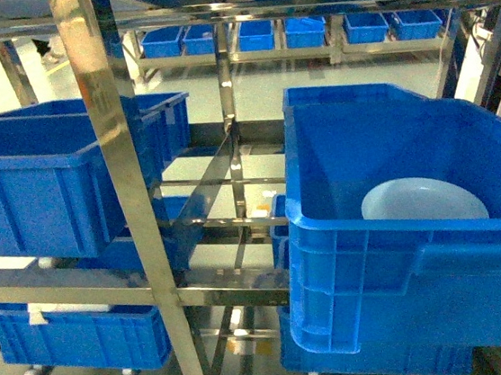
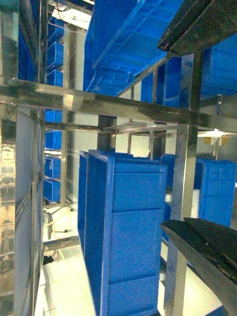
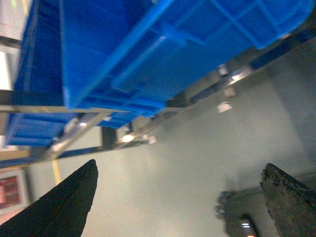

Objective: Place blue tray on left shelf second layer neatly

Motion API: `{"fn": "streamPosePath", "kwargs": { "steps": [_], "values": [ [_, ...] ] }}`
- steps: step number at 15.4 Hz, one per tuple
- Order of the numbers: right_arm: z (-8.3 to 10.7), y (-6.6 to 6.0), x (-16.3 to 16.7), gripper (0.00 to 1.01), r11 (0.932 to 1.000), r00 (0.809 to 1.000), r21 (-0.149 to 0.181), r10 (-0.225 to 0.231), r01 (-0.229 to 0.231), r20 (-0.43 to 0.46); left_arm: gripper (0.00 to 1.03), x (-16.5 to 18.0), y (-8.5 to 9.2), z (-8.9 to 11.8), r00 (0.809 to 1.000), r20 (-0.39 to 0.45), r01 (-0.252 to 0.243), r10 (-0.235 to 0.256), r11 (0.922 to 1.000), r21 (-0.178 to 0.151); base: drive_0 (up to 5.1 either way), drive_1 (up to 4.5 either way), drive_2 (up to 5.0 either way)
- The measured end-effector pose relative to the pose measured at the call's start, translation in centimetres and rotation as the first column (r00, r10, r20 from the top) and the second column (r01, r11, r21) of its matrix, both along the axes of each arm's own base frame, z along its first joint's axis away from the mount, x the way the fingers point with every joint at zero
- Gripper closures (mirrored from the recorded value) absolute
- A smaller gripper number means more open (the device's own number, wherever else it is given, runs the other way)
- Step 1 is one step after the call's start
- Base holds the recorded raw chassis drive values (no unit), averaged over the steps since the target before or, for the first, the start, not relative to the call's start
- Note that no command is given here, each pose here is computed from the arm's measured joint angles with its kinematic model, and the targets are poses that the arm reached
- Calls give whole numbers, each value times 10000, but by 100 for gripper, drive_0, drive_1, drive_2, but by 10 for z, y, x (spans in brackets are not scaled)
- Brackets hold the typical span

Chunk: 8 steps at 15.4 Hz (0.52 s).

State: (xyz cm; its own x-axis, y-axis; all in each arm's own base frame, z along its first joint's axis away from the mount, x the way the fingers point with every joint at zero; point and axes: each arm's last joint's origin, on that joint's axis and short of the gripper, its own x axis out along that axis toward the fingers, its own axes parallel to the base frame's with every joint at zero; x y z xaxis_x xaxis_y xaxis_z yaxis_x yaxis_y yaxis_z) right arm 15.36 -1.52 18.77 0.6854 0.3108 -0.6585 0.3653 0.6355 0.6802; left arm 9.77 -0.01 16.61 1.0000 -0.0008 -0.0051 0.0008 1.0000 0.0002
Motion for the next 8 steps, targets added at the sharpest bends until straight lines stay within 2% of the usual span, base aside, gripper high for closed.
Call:
{"fn": "streamPosePath", "kwargs": {
  "steps": [1,2,3,4,5,6,7,8],
  "values": [
    [-2,0,-3,3,9994,9998,-304,186,-186,8,5,0,0,0,10000,0,-4,4,10000,4,0,0,0],
    [-4,0,-5,3,9960,9983,-701,567,-558,112,5,0,0,0,10000,-4,-4,4,10000,0,0,0,0],
    [-4,0,-5,3,9942,9974,-836,695,-677,189,5,0,0,0,10000,-4,0,0,10000,0,0,0,0],
    [-4,1,-3,4,9882,9923,-1323,896,-778,851,5,0,0,0,10000,-4,4,-4,10000,4,0,0,0],
    [-6,1,1,7,9680,9729,-2415,1177,-676,1992,5,0,0,0,10000,0,11,-11,10000,4,0,0,0],
    [-7,2,1,9,9555,9607,-2899,1296,-548,2454,5,0,0,0,10000,15,11,-11,10000,0,0,0,0],
    [-8,4,0,13,9274,9301,-3735,1560,-219,3327,5,0,0,0,10000,23,4,-4,10000,4,0,0,0],
    [-10,5,-1,15,9136,9186,-4065,1699,-111,3568,5,0,0,0,10000,23,27,-27,10000,0,0,0,0]
  ]
}}
